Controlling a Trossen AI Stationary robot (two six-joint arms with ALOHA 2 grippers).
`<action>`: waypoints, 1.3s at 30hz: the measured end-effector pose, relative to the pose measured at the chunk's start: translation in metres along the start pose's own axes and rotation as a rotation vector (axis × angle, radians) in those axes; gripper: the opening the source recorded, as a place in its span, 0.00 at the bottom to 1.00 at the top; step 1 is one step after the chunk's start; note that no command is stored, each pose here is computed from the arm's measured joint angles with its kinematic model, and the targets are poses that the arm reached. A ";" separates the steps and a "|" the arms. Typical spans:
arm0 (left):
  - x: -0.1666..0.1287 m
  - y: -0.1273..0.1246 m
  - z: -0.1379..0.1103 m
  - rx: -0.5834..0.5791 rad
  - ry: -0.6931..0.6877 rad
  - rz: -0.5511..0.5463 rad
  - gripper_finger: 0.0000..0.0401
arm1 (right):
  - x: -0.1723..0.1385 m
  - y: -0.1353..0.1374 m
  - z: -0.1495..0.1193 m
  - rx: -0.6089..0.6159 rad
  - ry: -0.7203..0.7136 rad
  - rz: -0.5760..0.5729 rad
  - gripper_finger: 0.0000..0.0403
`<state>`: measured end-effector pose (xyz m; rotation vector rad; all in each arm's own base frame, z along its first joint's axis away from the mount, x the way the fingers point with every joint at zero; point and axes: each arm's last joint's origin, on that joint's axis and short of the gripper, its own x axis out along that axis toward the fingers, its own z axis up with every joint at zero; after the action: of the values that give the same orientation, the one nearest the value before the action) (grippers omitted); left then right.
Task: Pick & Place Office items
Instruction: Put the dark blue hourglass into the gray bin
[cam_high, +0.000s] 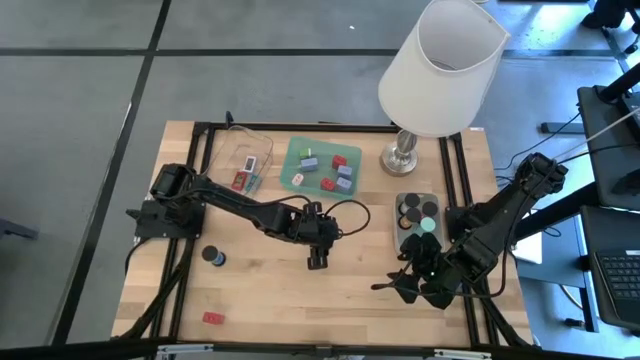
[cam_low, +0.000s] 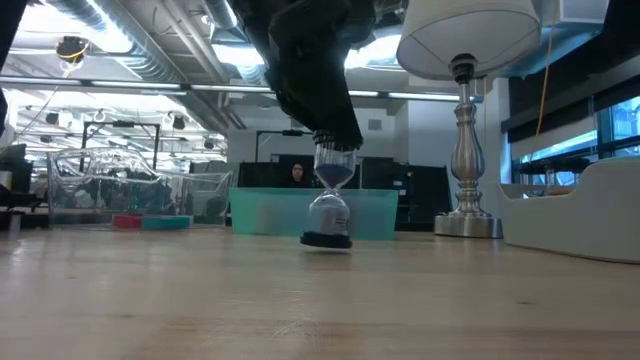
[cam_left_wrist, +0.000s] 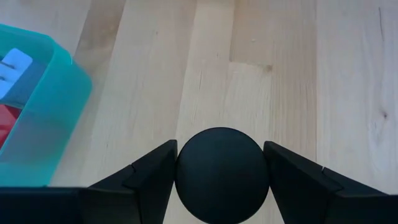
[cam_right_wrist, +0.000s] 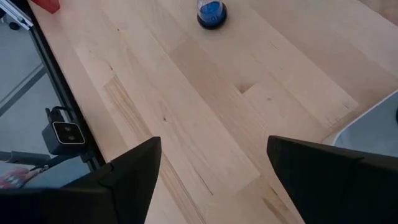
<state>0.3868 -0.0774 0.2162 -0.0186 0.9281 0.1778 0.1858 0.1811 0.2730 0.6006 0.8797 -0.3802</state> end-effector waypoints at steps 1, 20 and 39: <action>0.000 0.000 0.000 -0.001 0.000 0.000 0.58 | 0.000 0.000 0.000 0.000 0.000 0.000 0.73; -0.002 -0.007 0.001 -0.021 -0.032 -0.017 0.61 | 0.000 0.000 0.000 -0.001 0.001 0.000 0.73; -0.102 -0.005 0.004 0.042 -0.152 0.009 0.77 | 0.000 0.000 0.000 0.002 0.000 0.004 0.73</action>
<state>0.3311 -0.0972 0.2992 0.0373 0.7801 0.1659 0.1861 0.1814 0.2731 0.6044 0.8778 -0.3772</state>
